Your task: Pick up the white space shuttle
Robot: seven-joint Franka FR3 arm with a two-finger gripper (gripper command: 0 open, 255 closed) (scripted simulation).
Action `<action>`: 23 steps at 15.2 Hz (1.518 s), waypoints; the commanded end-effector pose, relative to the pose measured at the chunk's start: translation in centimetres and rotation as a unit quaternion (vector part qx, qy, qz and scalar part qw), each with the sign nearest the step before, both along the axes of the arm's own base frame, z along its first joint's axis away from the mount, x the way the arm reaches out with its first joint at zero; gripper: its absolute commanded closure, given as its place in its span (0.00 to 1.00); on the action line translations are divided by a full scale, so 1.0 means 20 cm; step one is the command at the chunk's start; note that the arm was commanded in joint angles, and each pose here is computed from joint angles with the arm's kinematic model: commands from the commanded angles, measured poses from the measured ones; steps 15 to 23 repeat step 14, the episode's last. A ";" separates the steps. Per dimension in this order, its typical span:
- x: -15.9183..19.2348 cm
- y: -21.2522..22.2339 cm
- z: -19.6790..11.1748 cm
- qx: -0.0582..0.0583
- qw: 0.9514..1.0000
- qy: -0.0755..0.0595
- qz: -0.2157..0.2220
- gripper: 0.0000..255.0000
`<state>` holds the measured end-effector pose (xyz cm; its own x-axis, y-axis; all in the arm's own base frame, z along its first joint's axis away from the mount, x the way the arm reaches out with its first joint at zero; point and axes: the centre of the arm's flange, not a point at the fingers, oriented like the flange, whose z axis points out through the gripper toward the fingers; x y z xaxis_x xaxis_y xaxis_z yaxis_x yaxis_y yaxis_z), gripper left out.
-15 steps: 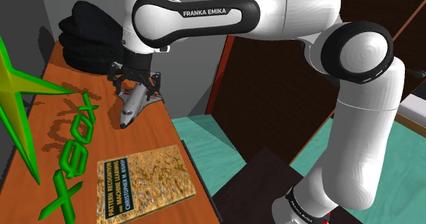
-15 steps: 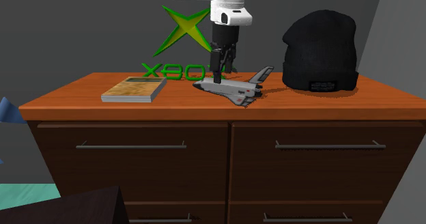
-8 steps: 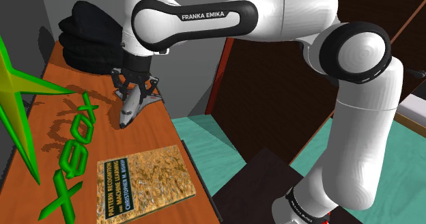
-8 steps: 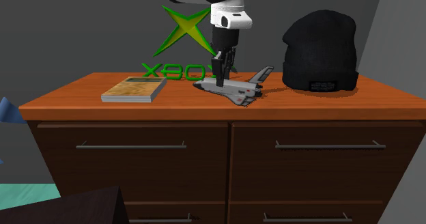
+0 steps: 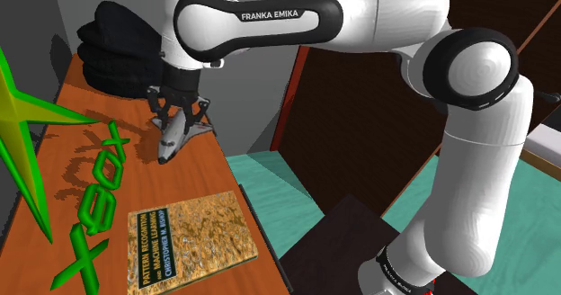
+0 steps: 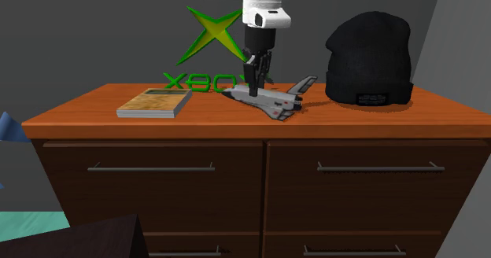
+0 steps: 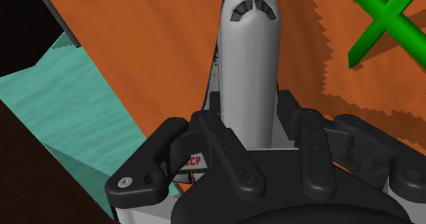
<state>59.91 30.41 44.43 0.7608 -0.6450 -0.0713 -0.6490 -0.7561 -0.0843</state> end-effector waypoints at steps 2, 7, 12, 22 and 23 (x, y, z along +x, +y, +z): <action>0.00 0.00 0.08 0.000 1.000 0.000 0.000 1.00; 0.00 0.00 0.21 0.000 1.000 0.000 0.000 1.00; 0.00 0.00 0.34 0.000 1.000 0.000 0.000 1.00; 0.00 0.00 0.35 0.000 1.000 0.000 0.000 1.00; 0.00 0.00 0.35 0.000 1.000 0.000 0.000 1.00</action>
